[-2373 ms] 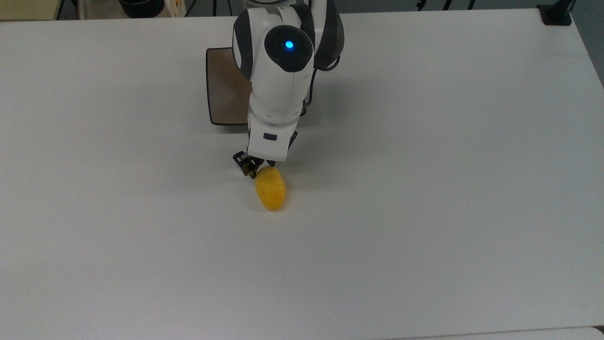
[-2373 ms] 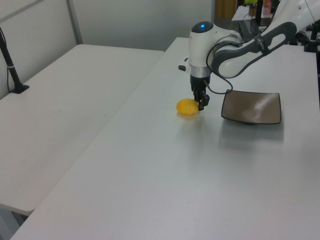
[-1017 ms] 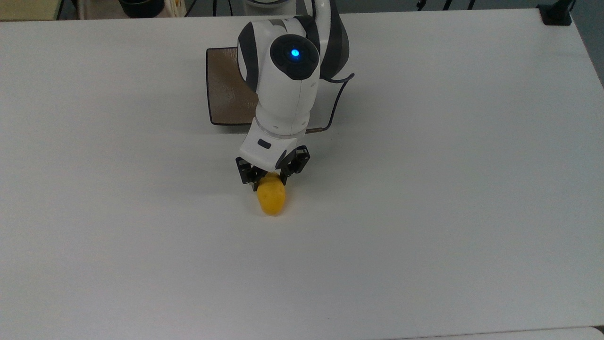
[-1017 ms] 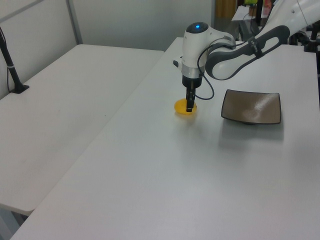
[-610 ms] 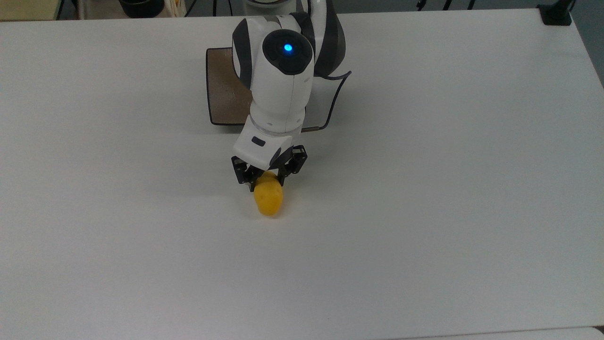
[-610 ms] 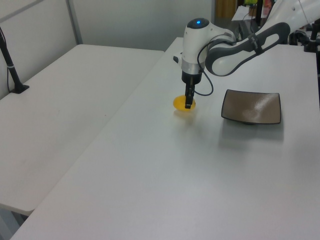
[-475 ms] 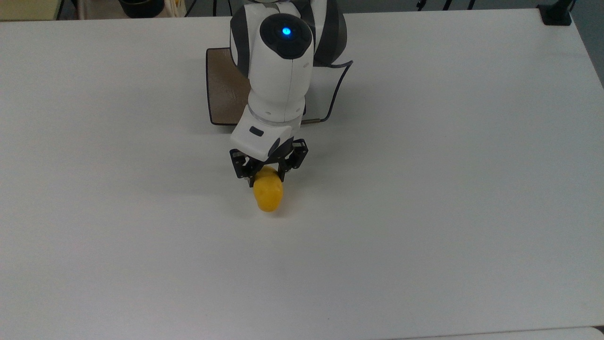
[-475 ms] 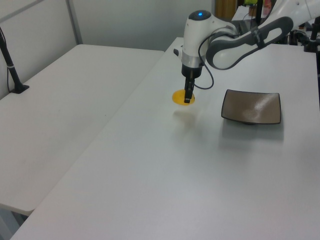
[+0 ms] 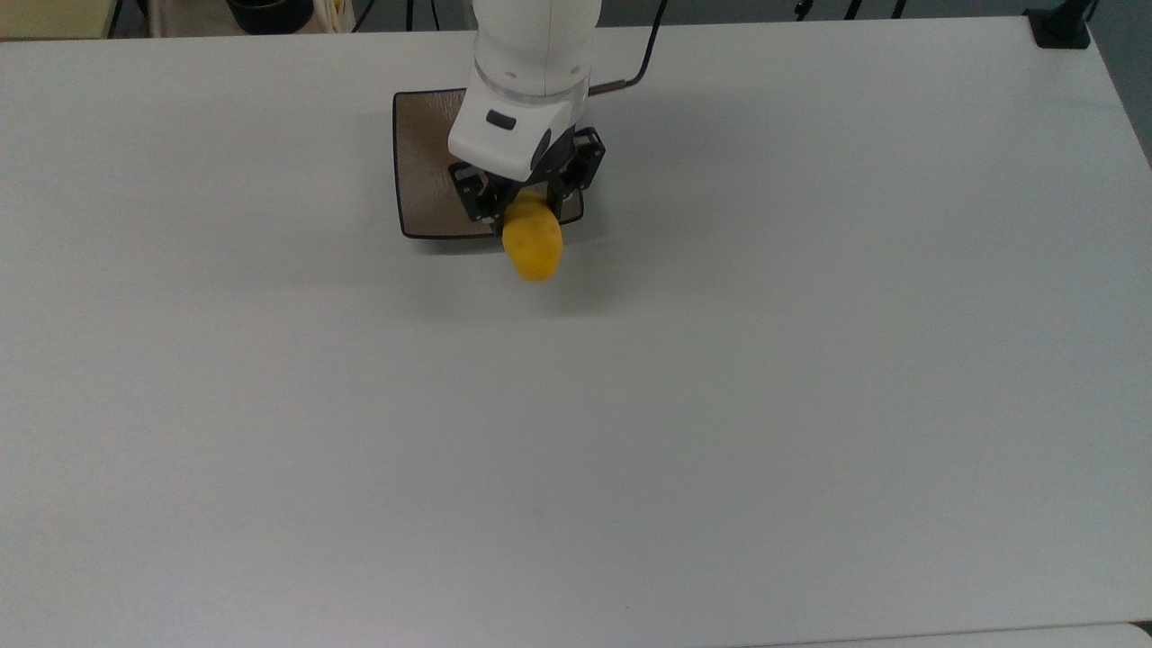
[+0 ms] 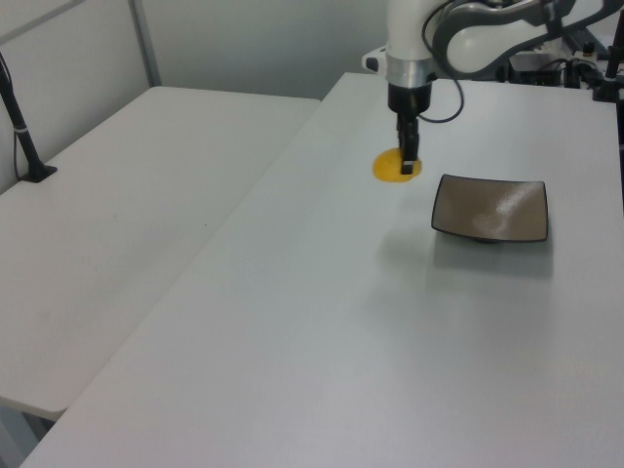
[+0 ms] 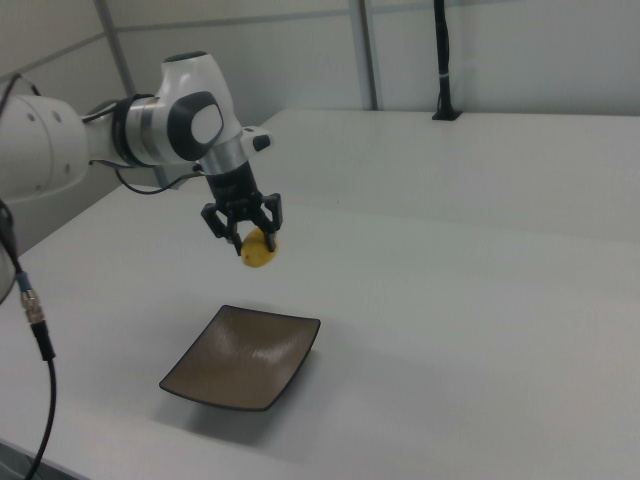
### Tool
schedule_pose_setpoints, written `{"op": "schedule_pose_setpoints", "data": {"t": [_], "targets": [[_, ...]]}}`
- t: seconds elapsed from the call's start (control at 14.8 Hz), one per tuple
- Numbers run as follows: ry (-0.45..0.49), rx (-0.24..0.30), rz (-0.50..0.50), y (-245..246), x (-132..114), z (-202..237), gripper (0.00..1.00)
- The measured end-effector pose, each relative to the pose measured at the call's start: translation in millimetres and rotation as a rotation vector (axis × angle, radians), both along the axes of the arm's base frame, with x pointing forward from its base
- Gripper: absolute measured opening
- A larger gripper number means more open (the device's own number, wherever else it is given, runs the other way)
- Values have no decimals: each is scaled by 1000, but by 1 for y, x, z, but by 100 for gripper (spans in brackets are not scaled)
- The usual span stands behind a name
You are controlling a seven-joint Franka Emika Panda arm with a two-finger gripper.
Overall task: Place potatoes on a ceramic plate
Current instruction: 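Lift the held potato and carry it over the brown plate, then lower the potato onto the plate and open the gripper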
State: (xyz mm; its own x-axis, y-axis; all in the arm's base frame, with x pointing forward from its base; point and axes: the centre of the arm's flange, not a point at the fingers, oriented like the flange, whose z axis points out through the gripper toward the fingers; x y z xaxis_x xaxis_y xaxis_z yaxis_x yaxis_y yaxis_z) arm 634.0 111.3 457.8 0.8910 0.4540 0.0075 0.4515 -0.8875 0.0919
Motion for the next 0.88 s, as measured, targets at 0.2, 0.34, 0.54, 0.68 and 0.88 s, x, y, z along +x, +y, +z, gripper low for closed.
{"op": "schedule_pose_setpoints", "data": {"t": [0.2, 0.34, 0.54, 0.68, 0.88], "targets": [[82, -26, 89, 1, -36, -16, 59], [112, -32, 142, 1, -42, -27, 59], [121, -33, 167, 0, -43, -30, 59], [142, -37, 180, -1, -46, -30, 59], [148, -38, 197, -1, -47, -29, 70]]}}
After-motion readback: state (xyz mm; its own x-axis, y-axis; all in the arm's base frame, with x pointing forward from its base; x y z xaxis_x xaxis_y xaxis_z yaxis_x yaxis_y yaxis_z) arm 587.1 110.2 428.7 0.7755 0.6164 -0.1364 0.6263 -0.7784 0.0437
